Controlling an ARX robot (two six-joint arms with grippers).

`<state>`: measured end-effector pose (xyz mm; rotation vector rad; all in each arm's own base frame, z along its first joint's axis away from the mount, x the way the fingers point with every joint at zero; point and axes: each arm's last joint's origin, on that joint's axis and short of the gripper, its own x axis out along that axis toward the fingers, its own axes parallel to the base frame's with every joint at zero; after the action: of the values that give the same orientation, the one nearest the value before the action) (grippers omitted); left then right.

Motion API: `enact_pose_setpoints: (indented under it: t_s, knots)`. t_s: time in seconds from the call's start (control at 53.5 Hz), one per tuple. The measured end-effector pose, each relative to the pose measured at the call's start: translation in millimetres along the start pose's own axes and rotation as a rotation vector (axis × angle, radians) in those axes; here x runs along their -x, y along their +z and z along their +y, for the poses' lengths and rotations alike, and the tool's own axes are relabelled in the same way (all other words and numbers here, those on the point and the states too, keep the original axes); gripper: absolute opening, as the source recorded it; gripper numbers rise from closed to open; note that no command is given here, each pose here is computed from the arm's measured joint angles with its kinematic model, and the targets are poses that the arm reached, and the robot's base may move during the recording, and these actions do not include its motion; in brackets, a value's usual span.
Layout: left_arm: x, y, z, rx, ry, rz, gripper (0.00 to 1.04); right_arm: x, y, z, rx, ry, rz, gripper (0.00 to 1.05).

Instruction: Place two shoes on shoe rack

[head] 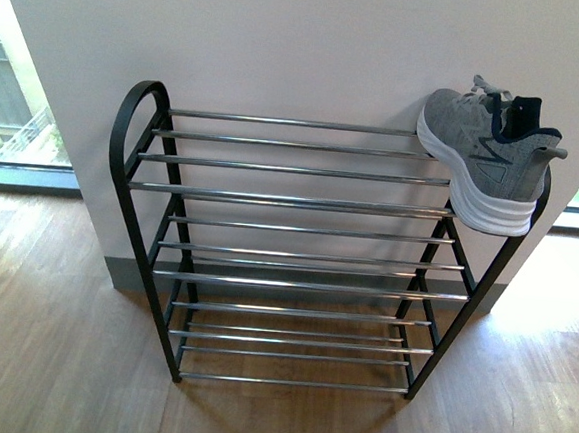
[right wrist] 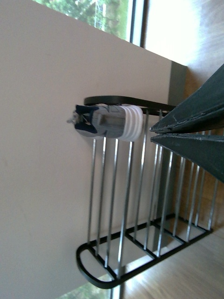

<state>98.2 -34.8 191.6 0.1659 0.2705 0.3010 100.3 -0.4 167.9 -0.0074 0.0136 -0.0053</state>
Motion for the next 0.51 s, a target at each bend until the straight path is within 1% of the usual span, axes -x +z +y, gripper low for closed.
enact_pose_setpoints:
  t_s: [0.056, 0.224, 0.243, 0.412, 0.449, 0.468, 0.486, 0.505]
  knots:
    - [0, 0, 0, 0.0, 0.001, 0.0, 0.02, 3, 2, 0, 0.0, 0.002, -0.027, 0.02]
    - [0, 0, 0, 0.0, 0.001, 0.0, 0.02, 3, 2, 0, 0.0, 0.003, -0.029, 0.02]
    - [0, 0, 0, 0.0, 0.001, 0.0, 0.02, 3, 2, 0, 0.0, 0.003, -0.029, 0.03]
    - [0, 0, 0, 0.009, -0.01, 0.004, 0.02, 3, 2, 0, 0.0, 0.003, -0.029, 0.38]
    - [-1, 0, -1, 0.069, -0.098, 0.069, 0.02, 3, 2, 0, 0.0, 0.002, -0.029, 0.47]
    - [-2, 1, -2, 0.079, -0.109, 0.075, 0.02, 3, 2, 0, 0.0, 0.002, -0.029, 0.5]
    - [-5, 3, -7, 0.16, -0.181, 0.116, 0.02, 3, 2, 0, 0.0, 0.002, -0.029, 0.54]
    - [-7, 5, -11, 0.21, -0.221, 0.135, 0.02, 3, 2, 0, 0.0, 0.003, -0.029, 0.59]
